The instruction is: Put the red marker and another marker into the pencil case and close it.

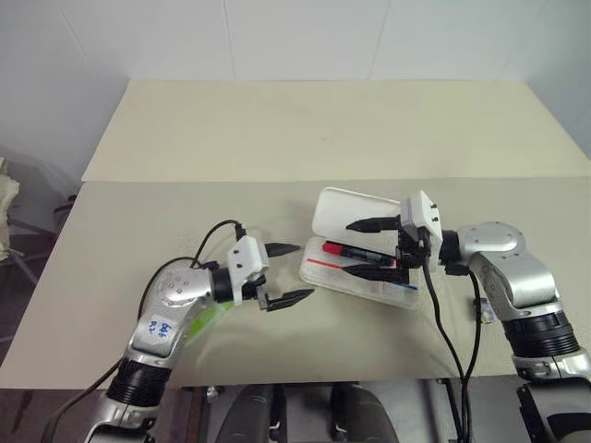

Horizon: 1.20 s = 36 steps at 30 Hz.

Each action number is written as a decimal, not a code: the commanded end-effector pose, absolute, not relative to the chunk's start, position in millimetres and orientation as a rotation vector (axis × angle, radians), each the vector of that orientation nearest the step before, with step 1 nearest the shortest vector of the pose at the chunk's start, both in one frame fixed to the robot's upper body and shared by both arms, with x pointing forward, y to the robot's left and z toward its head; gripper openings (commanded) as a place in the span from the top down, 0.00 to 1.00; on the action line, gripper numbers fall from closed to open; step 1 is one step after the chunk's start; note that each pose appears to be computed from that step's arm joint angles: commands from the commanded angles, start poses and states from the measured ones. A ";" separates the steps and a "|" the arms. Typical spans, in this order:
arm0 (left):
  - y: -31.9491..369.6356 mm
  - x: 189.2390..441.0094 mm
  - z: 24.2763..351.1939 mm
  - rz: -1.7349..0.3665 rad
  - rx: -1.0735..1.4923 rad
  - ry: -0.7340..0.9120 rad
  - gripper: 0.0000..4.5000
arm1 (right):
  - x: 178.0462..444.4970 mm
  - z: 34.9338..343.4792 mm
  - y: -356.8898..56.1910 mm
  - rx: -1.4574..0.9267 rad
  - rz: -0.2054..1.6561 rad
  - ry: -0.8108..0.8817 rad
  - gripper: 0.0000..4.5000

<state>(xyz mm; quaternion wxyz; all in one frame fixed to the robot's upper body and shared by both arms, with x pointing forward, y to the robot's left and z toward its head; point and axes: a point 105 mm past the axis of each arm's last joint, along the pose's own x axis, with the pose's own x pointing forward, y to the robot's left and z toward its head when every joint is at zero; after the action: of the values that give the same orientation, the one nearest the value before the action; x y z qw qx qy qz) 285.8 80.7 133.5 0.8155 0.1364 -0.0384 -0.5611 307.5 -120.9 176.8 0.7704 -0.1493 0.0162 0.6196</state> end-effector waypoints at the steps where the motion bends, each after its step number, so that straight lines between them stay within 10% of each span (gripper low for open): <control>1: 91.2 280.3 149.0 -1.143 0.298 -0.132 0.00 | 295.7 195.6 -123.2 -0.317 1.369 -0.037 0.01; 13: 176.9 247.9 139.2 -0.768 0.313 -0.009 0.00 | 266.4 227.0 -118.6 -0.313 1.491 -0.162 0.01; 33: 211.9 215.9 62.1 -0.526 0.282 0.173 0.00 | 271.6 231.0 -111.5 -0.353 1.535 -0.205 0.01; 36: 208.4 218.7 59.5 -0.539 0.229 0.162 0.14 | 270.5 231.9 -113.0 -0.362 1.531 -0.208 0.00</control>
<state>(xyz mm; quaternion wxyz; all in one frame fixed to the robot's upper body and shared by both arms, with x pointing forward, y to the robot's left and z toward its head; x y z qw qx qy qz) 217.7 201.9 71.4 0.9504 0.1194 0.0579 -0.2812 275.5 -112.9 222.6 0.7110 -0.1454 -0.0718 0.6843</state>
